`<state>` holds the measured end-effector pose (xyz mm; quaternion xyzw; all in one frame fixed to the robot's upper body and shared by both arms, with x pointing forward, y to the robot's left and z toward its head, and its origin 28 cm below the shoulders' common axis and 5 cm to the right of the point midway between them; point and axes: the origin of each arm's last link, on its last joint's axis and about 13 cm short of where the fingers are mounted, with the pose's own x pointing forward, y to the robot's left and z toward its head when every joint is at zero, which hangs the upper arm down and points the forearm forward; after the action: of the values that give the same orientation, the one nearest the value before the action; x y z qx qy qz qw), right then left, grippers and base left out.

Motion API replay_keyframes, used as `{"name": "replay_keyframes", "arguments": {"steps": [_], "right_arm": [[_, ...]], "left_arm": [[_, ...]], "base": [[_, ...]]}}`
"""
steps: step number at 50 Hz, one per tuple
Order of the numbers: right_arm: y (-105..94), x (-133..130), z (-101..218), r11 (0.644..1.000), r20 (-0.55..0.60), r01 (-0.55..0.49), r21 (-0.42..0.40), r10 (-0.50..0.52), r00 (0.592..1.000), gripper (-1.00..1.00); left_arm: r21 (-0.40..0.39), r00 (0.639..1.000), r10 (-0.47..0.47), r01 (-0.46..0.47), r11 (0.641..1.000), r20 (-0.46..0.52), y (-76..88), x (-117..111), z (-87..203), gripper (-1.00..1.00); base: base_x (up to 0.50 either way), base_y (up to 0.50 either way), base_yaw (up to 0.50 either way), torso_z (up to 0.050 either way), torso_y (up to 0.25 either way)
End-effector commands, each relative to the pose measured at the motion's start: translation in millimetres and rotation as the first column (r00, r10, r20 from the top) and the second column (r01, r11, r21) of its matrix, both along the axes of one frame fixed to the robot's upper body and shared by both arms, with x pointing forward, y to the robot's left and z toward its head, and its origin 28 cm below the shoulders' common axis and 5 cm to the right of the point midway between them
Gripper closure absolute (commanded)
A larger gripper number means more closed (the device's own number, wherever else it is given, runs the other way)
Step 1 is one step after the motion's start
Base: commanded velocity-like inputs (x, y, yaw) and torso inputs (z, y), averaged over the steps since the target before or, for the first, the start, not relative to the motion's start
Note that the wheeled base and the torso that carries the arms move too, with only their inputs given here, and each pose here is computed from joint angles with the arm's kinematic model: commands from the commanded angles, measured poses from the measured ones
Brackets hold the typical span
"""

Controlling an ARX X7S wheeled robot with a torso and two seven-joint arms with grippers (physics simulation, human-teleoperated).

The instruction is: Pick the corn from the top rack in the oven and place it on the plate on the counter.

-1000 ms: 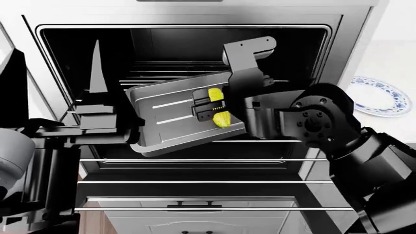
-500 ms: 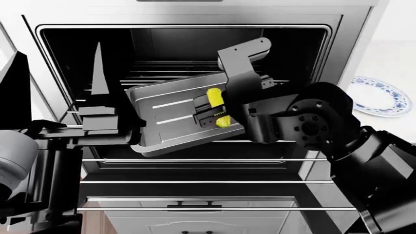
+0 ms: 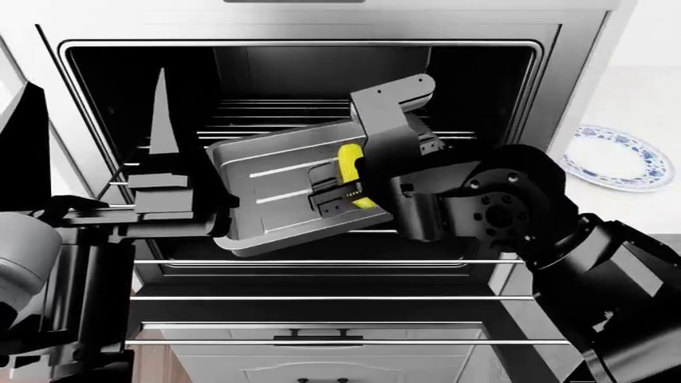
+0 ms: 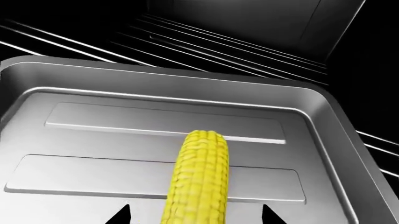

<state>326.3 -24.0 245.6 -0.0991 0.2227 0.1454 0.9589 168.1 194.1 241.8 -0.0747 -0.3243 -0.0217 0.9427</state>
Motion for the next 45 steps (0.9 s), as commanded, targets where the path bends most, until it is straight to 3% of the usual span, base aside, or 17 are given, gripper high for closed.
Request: {"name": "replay_keyframes", "arguments": {"steps": [1, 27, 28, 45], "right_arm": [[-1.2, 2.5, -8.9, 1.0, -0.02, 0.01, 0.005, -0.01, 1.0, -1.0], [-0.5, 1.6, -15.3, 1.0, -0.028, -0.009, 0.016, 0.01, 1.0, -1.0], [-0.4, 1.2, -15.5, 1.0, -0.03, -0.014, 0.016, 0.014, 0.999, 1.0], [-0.4, 1.6, -14.9, 0.999, -0.007, -0.036, 0.004, 0.036, 0.999, 1.0]], "left_arm": [[0.002, 1.0, -0.001, 0.001, 1.0, -0.004, -0.1, 0.9, -1.6, -1.0], [-0.005, 1.0, -0.002, 0.002, 1.0, -0.009, -0.3, 0.8, -4.1, -1.0], [-0.005, 1.0, -0.001, 0.001, 1.0, -0.009, -0.3, 1.0, -4.2, -1.0], [-0.003, 1.0, -0.008, 0.008, 1.0, -0.009, -1.1, 2.3, -4.0, -1.0]], "base": [[0.0, 0.0, 0.0, 0.0, 0.0], [0.0, 0.0, 0.0, 0.0, 0.0], [0.0, 0.0, 0.0, 0.0, 0.0], [0.0, 0.0, 0.0, 0.0, 0.0]]}}
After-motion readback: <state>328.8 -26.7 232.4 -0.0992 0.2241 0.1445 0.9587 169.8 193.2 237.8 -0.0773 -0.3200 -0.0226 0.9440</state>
